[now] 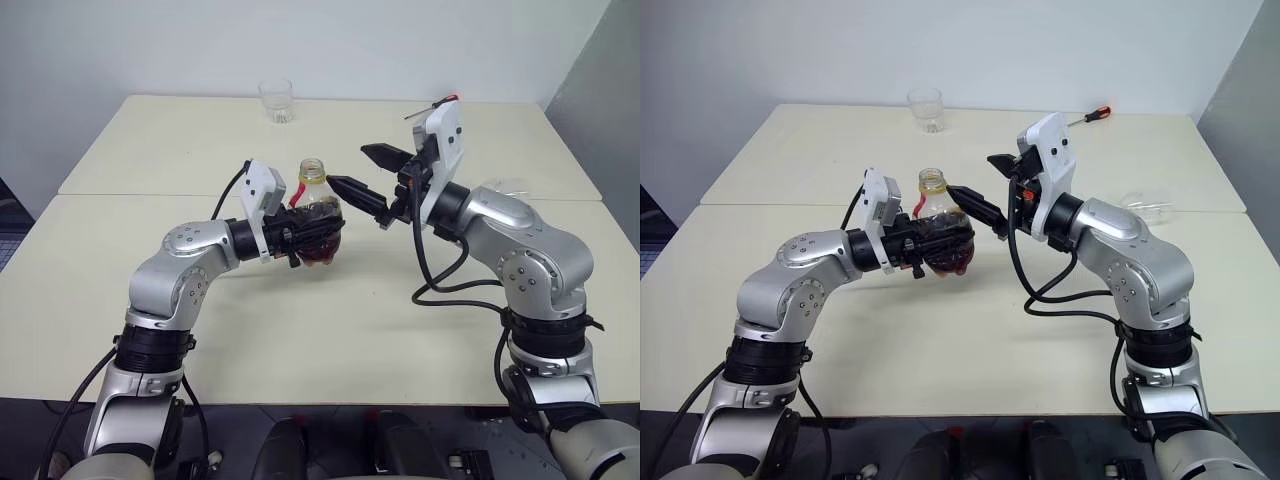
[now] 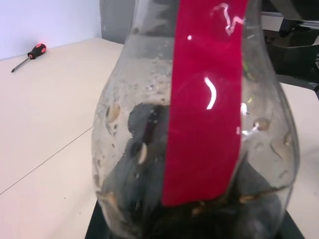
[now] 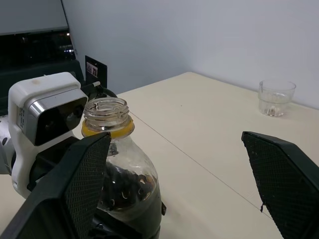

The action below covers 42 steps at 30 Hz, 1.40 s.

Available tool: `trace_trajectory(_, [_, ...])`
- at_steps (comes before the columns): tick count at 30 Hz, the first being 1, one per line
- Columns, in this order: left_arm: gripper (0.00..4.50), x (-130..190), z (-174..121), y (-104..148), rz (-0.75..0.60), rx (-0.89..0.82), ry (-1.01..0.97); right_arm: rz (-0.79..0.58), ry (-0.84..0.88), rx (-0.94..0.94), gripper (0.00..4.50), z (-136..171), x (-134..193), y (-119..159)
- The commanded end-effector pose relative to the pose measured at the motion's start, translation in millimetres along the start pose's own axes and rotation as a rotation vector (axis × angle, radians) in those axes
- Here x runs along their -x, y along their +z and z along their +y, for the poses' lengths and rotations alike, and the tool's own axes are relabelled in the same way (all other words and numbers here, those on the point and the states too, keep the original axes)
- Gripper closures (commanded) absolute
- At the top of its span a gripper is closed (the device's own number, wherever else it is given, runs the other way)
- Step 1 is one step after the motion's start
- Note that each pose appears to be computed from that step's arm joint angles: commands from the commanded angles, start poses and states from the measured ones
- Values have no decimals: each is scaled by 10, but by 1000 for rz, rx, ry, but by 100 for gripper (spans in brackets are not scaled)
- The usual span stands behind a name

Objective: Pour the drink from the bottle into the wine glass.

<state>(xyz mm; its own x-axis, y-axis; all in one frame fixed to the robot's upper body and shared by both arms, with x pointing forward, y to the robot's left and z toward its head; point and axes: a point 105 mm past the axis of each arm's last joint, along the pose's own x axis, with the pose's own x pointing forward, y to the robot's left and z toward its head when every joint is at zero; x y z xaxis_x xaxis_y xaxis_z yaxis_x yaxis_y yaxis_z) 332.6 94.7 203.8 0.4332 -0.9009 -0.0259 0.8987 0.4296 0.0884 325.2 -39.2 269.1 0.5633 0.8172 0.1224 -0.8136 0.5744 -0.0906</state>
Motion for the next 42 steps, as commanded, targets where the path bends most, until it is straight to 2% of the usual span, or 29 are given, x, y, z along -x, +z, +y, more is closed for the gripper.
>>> trace_trajectory(1, [318,-1,-21,196,-52,-67,-10,-42,4,17,0,20,26,117])
trace_trajectory(14, [318,88,-15,118,-34,-48,33,-13,20,17,0,25,94,18])
trace_trajectory(18, [318,180,37,40,-35,-30,146,5,75,-11,0,95,224,-91])
trace_trajectory(25, [318,392,166,-76,-52,13,393,-9,273,-100,0,425,410,-127])
trace_trajectory(29, [318,565,336,-120,-67,20,568,-22,362,-126,0,592,432,-92])
trace_trajectory(33, [318,823,642,-72,-92,-10,766,-31,429,-139,0,726,435,-69])
trace_trajectory(39, [318,1327,1094,79,-143,-83,1029,-44,463,-149,0,796,407,-41])
trace_trajectory(42, [318,1528,1221,83,-153,-108,1112,-52,476,-153,0,820,395,-24])
